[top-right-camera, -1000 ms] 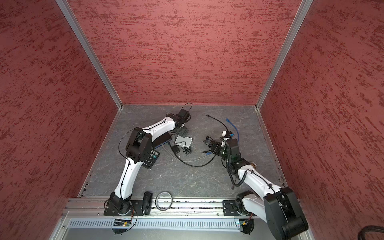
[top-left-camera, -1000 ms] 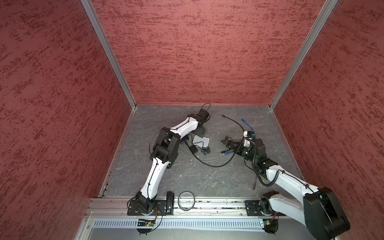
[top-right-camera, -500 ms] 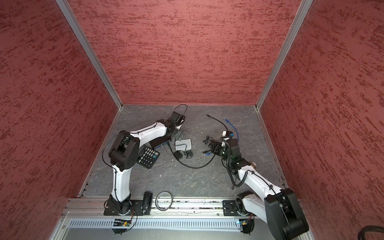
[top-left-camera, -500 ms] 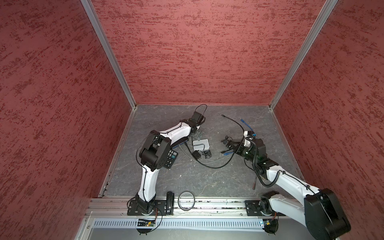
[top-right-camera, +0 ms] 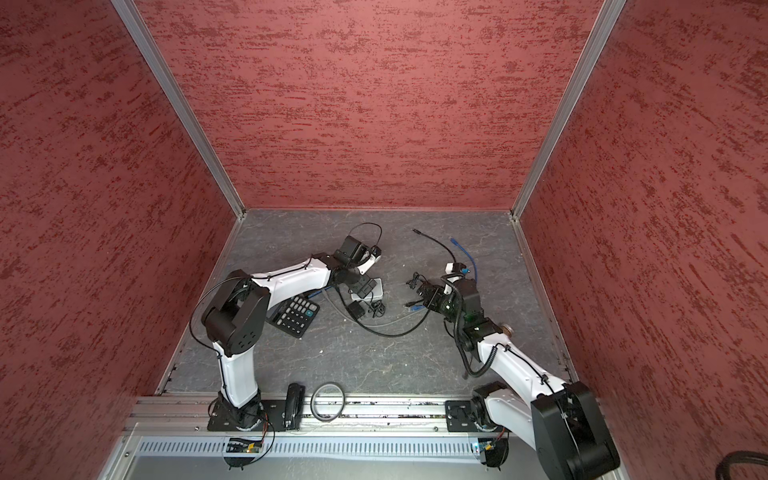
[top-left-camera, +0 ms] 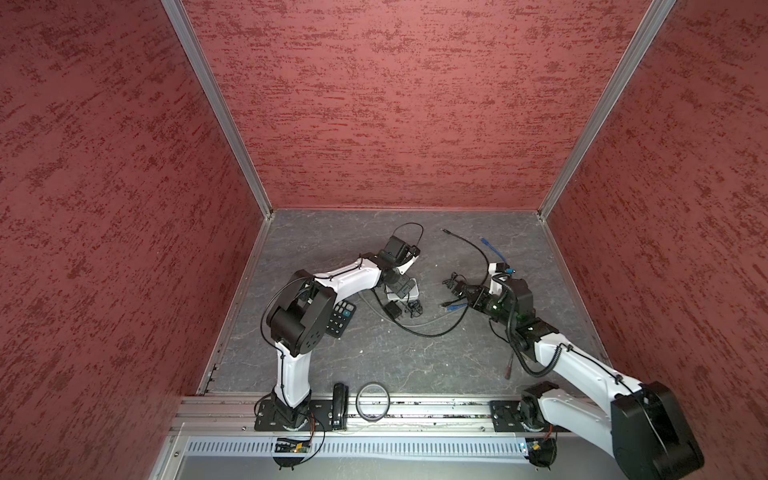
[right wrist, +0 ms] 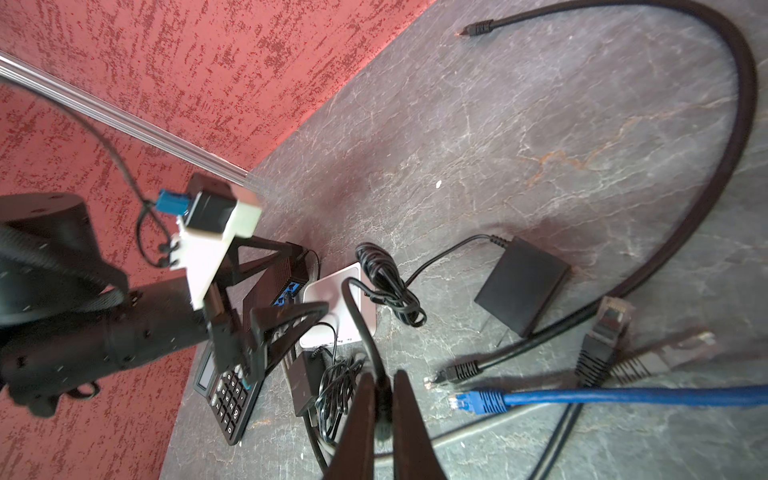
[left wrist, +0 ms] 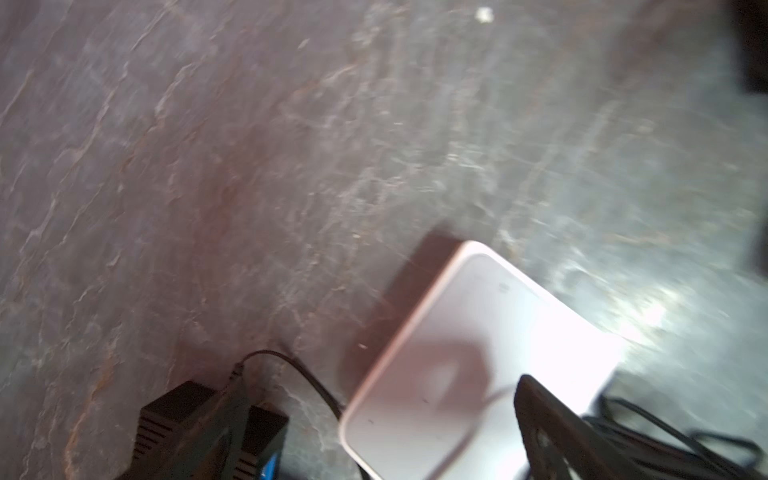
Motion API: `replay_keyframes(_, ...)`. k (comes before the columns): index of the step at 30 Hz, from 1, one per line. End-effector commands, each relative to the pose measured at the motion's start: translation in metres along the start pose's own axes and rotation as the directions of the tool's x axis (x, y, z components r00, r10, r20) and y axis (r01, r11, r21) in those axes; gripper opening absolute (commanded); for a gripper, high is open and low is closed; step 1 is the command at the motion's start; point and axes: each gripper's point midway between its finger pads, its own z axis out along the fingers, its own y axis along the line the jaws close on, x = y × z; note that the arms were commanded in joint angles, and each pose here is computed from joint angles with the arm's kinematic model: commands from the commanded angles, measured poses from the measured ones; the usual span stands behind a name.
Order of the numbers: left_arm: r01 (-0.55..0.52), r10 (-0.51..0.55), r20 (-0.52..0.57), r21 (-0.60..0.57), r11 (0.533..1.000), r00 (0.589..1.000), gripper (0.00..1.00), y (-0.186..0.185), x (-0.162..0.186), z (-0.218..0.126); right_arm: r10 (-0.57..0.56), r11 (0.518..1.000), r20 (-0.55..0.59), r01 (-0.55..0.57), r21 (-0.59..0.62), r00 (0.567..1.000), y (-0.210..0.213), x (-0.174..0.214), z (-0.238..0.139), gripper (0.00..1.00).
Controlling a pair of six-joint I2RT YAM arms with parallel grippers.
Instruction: Insert the plug into the switch port
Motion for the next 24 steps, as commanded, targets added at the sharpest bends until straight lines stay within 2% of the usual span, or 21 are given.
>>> replay_keyframes(1, -0.059, 0.057, 0.056, 0.028, 0.998, 0.997, 1.00, -0.006, -0.010, -0.013, -0.002, 1.000, 0.000, 0.002, -0.010, 1.000, 0.002, 0.001, -0.003, 0.06)
replay_keyframes(6, -0.141, 0.140, 0.025, 0.037, 0.989, 0.990, 1.00, -0.022, 0.001, -0.011, -0.004, 1.000, 0.005, 0.004, -0.010, 1.000, 0.001, 0.000, -0.004, 0.06)
replay_keyframes(10, -0.137, 0.137, -0.002, 0.010, 0.991, 0.991, 1.00, -0.019, 0.005, -0.007, -0.004, 1.000, 0.007, 0.004, -0.015, 1.000, 0.002, 0.000, -0.005, 0.06)
replay_keyframes(18, -0.092, 0.098, 0.119, -0.056, 0.994, 0.988, 1.00, -0.007, -0.028, -0.019, -0.003, 1.000, 0.008, 0.003, -0.014, 1.000, 0.002, 0.001, -0.007, 0.06)
replay_keyframes(21, -0.122, 0.129, 0.117, -0.069, 0.990, 0.985, 1.00, -0.007, -0.035, -0.015, -0.006, 1.000, 0.008, 0.006, -0.015, 1.000, 0.003, 0.001, -0.007, 0.06)
replay_keyframes(24, -0.171, 0.175, 0.070, -0.056, 0.984, 0.982, 1.00, -0.014, -0.034, -0.004, -0.007, 1.000, 0.006, 0.007, -0.014, 1.000, 0.002, 0.001, -0.007, 0.06)
